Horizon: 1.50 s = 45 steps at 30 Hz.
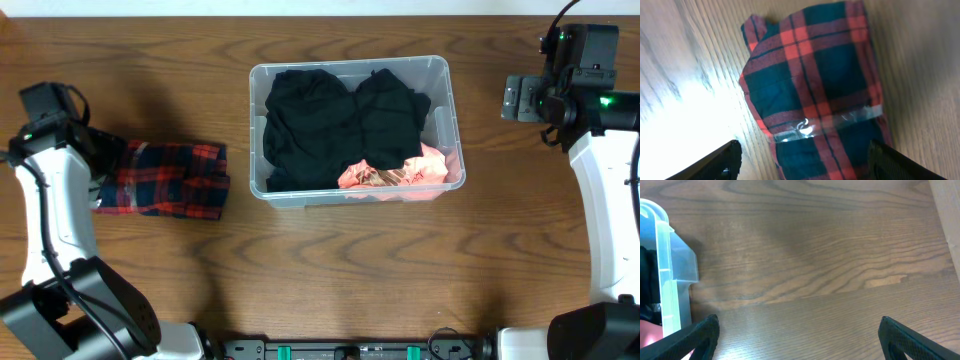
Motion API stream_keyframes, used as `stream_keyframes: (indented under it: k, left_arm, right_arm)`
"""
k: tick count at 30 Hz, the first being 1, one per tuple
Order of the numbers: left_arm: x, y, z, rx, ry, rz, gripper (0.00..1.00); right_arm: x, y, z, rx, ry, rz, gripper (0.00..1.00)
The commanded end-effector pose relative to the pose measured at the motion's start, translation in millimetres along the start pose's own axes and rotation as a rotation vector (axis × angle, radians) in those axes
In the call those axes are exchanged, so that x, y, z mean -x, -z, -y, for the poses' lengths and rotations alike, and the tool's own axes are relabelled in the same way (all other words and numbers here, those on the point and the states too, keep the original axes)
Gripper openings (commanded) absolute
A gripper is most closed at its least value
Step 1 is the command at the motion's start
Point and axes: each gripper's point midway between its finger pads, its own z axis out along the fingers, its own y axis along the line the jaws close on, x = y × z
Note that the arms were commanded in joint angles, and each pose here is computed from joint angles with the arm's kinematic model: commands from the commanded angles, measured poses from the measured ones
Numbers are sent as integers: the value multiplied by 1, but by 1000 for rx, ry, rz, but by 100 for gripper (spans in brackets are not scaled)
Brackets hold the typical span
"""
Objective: Pack container
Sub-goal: 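Lower the left gripper onto the plaid shirt's right end and close it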
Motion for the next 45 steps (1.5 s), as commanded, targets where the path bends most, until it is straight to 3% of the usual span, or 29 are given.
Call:
stream_keyframes:
  k: [1,9,18,43,45]
  left_arm:
    - [-17,-19,-8,-15,42,-109,81]
    - [-46,-54,-21,-45,115,-182,82]
    - [-70,-93,-37,-68,214,-159,81]
    - [-94,-120,-49,-56,216,-205,79]
    - [-95,-121,-49,-52,216,-209,75]
  right_arm:
    - [-1,-2,3,-11,-3,-6,99]
    - [-1,-2,3,-11,-3,-6,99]
    - [-1,-2,3,-11,-3,-6,99]
    - [-1,-2,3,-11,-3,-6,99]
    - [-1,-2,3,-11,-3,-6,99]
